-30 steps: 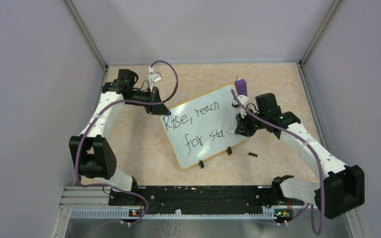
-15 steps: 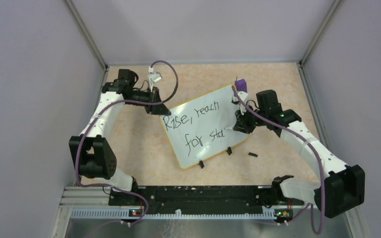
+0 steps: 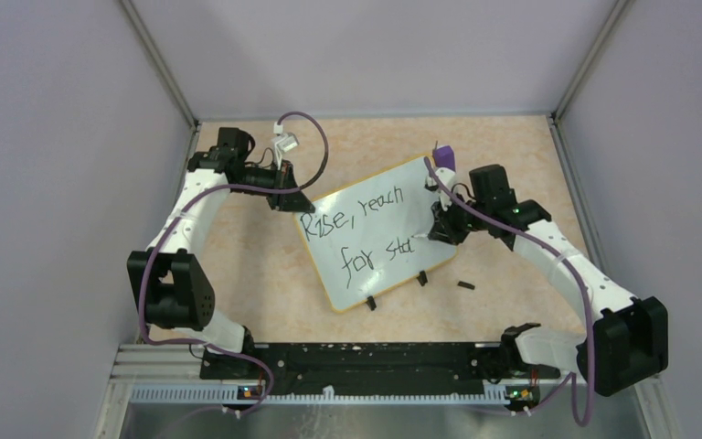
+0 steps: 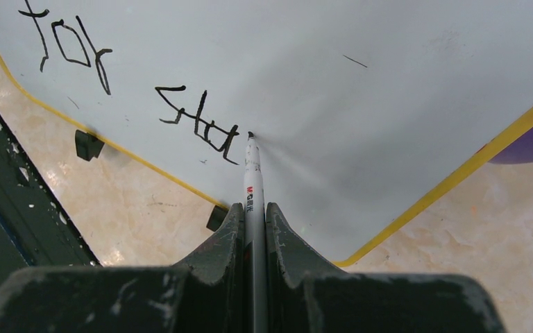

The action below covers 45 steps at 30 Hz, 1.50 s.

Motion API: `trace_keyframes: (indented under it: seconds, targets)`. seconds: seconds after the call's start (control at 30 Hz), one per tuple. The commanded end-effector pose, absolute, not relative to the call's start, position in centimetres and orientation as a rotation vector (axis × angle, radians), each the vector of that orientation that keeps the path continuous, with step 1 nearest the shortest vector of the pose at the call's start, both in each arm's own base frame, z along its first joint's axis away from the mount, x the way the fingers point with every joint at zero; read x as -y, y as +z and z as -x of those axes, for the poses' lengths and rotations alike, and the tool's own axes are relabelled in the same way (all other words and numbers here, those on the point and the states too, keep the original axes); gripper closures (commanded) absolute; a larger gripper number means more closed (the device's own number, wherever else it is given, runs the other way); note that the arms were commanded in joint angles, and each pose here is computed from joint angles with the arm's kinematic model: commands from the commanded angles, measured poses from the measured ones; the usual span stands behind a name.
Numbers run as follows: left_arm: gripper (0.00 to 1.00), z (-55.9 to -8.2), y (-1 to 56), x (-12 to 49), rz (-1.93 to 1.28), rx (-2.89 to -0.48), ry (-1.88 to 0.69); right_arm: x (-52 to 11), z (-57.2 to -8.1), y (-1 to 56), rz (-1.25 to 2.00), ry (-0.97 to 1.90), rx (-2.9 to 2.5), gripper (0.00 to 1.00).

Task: Write a sentence on the whiteboard

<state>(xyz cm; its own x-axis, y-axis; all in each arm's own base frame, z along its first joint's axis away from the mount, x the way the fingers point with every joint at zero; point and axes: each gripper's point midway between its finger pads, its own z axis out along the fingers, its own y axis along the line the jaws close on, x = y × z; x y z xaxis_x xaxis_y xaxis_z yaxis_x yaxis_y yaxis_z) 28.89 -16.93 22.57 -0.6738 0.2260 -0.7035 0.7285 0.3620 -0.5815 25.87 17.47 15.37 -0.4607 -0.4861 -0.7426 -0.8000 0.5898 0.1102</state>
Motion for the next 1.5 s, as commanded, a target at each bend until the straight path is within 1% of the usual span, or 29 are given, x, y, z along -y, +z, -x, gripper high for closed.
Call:
trace_keyframes:
  seconds: [0.0, 0.2, 0.53, 1.03, 1.3, 1.47]
  targets:
    - [1.00, -29.7, 21.6, 16.8, -0.860, -2.121, -1.225, -16.6, -27.1, 15.8, 0.981, 0.523, -2.114, 1.00]
    - [1.00, -29.7, 21.6, 16.9, -0.860, -2.117, -1.230, -15.7, -26.3, 14.7, 0.983, 0.499, -2.141, 1.00]
    - [1.00, -29.8, 21.6, 16.9, -0.859, -2.118, -1.232, -16.2, -25.1, 13.5, 1.009, 0.568, -2.161, 1.00]
    - [1.00, -29.8, 21.7, 16.9, -0.860, -2.117, -1.231, -17.4, -27.3, 16.4, 0.945, 0.589, -2.105, 1.00]
    - [1.00, -29.9, 21.8, 16.9, -0.860, -2.116, -1.230, -15.9, -28.6, 17.4, 0.888, 0.531, -2.098, 1.00]
    - [1.00, -30.0, 21.8, 16.9, -0.858, -2.117, -1.231, -15.3, -28.4, 17.3, 0.893, 0.524, -2.109, 1.00]
